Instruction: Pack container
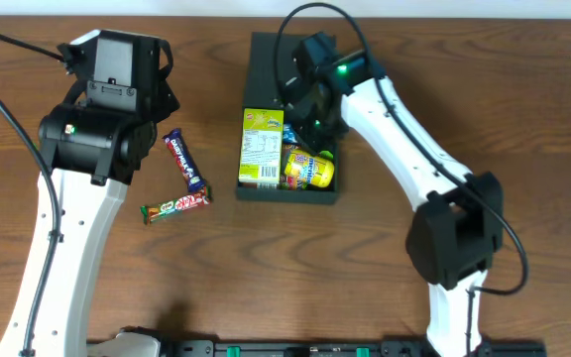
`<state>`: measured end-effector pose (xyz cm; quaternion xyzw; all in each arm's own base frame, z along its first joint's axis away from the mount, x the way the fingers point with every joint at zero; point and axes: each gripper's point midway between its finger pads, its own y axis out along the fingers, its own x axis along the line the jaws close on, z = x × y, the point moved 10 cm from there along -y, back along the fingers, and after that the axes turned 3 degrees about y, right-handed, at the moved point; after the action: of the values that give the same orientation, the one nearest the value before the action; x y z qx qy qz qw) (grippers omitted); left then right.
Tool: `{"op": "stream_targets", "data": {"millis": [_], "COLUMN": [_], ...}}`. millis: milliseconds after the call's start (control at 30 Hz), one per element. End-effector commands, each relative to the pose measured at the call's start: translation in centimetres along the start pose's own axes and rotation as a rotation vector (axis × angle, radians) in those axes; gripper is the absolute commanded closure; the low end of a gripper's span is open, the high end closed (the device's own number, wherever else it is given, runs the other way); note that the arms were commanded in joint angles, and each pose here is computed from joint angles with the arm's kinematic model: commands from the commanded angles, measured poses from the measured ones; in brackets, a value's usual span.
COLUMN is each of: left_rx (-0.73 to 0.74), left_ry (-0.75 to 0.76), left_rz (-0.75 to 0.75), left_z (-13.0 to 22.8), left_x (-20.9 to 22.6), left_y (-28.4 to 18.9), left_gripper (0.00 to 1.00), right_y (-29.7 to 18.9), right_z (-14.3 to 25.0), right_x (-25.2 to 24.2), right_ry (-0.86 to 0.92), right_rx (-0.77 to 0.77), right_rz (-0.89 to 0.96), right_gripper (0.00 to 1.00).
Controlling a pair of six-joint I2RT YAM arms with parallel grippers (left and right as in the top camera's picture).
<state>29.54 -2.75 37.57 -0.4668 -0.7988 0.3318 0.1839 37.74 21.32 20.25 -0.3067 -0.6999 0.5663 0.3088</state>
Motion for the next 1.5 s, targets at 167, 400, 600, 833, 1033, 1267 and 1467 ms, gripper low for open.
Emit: {"op": "stream_targets", "data": {"millis": [167, 400, 600, 833, 1033, 1267, 1467], "left_rx": [-0.008, -0.011, -0.015, -0.021, -0.022, -0.021, -0.021], "left_ry": [0.005, 0.003, 0.001, -0.003, -0.004, -0.004, -0.004], "left_rz": [-0.03, -0.028, -0.026, -0.021, -0.021, -0.019, -0.019], "left_z": [0.0, -0.1, -0.1, -0.2, -0.3, -0.2, -0.2], "left_x": [0.2, 0.1, 0.1, 0.0, 0.0, 0.0, 0.0], "left_y": [0.3, 0.3, 0.3, 0.3, 0.3, 0.3, 0.3], "left_gripper": [0.05, 0.05, 0.05, 0.04, 0.04, 0.05, 0.04], "right_y": [3.0, 4.3, 4.2, 2.3, 0.6, 4.1, 5.5], "right_z": [0.3, 0.9, 1.1, 0.3, -1.5, -0.8, 0.6], "right_x": [1.2, 2.0, 2.6, 1.6, -0.2, -0.5, 0.1], "right_ry": [0.01, 0.012, -0.045, -0.008, 0.05, 0.049, 0.037], "right_rx": [0.093, 0.162, 0.171, 0.096, -0.042, 0.014, 0.08], "right_rz": [-0.086, -0.139, -0.228, -0.211, -0.046, -0.002, -0.084], "right_gripper": [0.99, 0.99, 0.99, 0.99, 0.99, 0.99, 0.99]}}
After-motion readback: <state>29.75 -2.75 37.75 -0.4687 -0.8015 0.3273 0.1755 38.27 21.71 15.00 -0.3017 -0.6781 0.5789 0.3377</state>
